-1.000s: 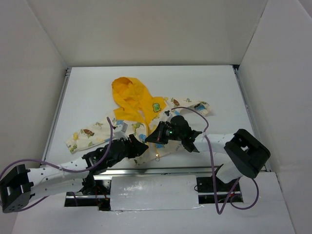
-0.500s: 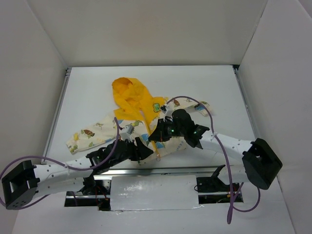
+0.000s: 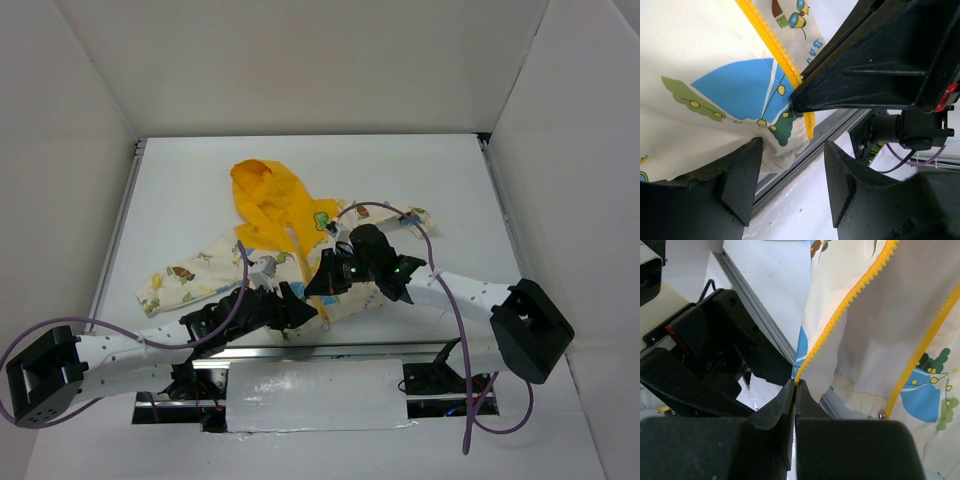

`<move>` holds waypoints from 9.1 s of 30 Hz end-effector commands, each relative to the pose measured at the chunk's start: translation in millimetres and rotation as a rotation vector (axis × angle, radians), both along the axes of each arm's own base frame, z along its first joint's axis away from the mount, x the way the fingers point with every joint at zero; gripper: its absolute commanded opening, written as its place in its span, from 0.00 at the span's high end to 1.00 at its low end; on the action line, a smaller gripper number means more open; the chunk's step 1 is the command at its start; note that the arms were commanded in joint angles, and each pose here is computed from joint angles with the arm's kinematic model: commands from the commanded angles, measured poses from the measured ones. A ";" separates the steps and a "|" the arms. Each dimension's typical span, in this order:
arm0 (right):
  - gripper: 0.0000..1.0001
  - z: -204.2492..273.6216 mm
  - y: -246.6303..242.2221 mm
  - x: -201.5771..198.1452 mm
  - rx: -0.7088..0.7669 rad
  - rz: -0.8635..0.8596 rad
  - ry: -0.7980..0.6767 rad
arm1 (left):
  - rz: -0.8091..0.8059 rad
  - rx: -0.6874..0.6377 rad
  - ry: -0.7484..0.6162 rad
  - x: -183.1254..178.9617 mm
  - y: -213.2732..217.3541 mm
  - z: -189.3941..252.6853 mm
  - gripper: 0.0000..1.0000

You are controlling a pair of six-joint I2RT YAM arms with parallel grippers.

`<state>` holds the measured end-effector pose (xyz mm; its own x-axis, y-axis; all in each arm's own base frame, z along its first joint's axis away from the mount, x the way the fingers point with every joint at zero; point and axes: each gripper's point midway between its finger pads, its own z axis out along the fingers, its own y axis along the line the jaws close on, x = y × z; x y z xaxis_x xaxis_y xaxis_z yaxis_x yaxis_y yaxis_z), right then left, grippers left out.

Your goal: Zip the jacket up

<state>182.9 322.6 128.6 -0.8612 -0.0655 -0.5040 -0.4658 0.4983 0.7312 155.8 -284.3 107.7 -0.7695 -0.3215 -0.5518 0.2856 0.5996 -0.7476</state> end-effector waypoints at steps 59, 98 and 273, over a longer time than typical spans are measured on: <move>0.45 -82.4 -73.3 -6.0 -0.819 -0.164 -0.120 | 0.168 0.157 0.122 5.5 56.4 -35.2 1.00; 1.00 51.0 -9.1 6.4 -0.058 -0.209 -0.399 | 0.190 0.036 -0.111 51.6 32.1 35.0 1.00; 1.00 97.1 -13.9 -5.5 0.210 -0.016 -0.624 | -0.406 -0.229 -0.408 -26.6 -13.0 66.7 1.00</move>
